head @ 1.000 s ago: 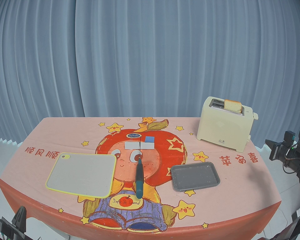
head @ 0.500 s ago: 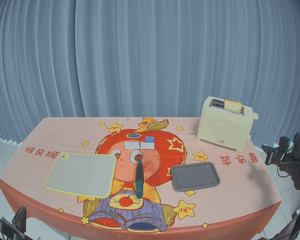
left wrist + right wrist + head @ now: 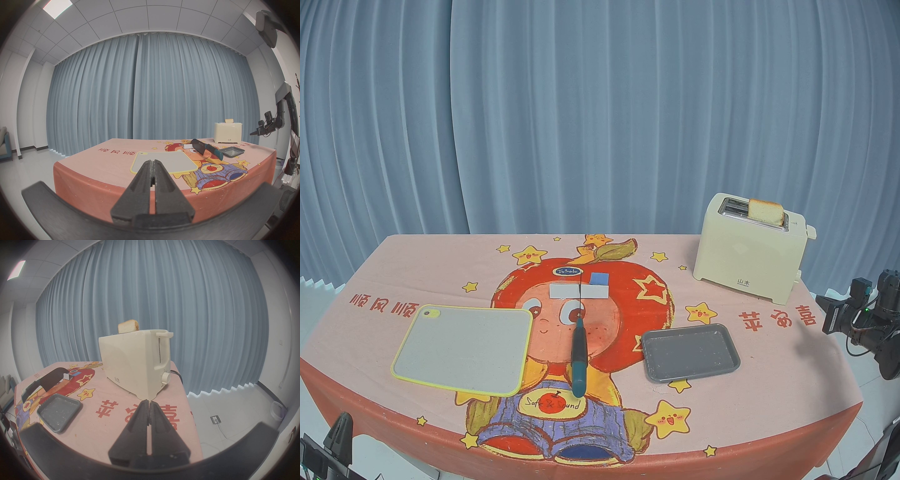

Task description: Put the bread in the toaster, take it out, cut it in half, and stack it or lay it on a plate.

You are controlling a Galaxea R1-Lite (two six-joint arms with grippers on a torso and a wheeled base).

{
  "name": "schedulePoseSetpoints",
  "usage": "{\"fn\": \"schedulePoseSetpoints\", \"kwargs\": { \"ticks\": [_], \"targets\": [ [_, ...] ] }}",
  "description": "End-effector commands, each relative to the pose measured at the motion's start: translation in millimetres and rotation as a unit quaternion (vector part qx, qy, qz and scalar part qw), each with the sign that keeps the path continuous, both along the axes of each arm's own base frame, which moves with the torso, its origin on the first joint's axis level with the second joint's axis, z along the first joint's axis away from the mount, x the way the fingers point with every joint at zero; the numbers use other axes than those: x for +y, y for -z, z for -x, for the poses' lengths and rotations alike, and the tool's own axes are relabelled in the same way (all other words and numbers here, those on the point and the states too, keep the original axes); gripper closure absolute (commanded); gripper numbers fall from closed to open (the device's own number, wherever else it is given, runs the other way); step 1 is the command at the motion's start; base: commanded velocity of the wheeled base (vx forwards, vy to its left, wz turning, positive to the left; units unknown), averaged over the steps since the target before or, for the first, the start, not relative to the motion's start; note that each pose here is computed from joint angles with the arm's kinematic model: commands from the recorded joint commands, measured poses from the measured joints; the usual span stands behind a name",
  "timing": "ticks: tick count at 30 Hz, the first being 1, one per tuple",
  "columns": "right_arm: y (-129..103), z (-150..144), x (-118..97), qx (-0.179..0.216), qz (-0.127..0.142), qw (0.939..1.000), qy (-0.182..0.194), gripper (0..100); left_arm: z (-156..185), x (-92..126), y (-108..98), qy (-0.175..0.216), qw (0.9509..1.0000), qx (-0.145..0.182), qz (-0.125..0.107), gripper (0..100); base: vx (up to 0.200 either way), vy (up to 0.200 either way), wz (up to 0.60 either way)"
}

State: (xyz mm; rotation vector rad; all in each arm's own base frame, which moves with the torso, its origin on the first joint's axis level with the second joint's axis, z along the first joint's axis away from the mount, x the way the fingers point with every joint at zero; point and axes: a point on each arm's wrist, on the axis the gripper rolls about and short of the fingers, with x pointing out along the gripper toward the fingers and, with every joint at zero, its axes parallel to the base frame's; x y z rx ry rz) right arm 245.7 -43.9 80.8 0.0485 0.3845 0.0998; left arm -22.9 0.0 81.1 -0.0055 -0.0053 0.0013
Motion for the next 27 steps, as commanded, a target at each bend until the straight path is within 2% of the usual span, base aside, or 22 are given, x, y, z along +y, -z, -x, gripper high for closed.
{"fn": "schedulePoseSetpoints", "kwargs": {
  "ticks": [1,12,27],
  "targets": [
    [18,-7,-3,0.023,-0.004,0.9997,0.003,100,0,0,5,0.0,1.0,0.001,0.0,100,0.0,0.0,0.0],
    [26,-19,-7,-0.016,0.004,0.9998,0.011,100,0,0,5,0.0,1.0,0.001,0.0,100,0.0,0.0,0.0],
    [30,-24,-9,-0.017,0.004,0.9998,0.012,100,0,0,5,0.0,1.0,0.001,0.0,100,0.0,0.0,0.0]
  ]
}}
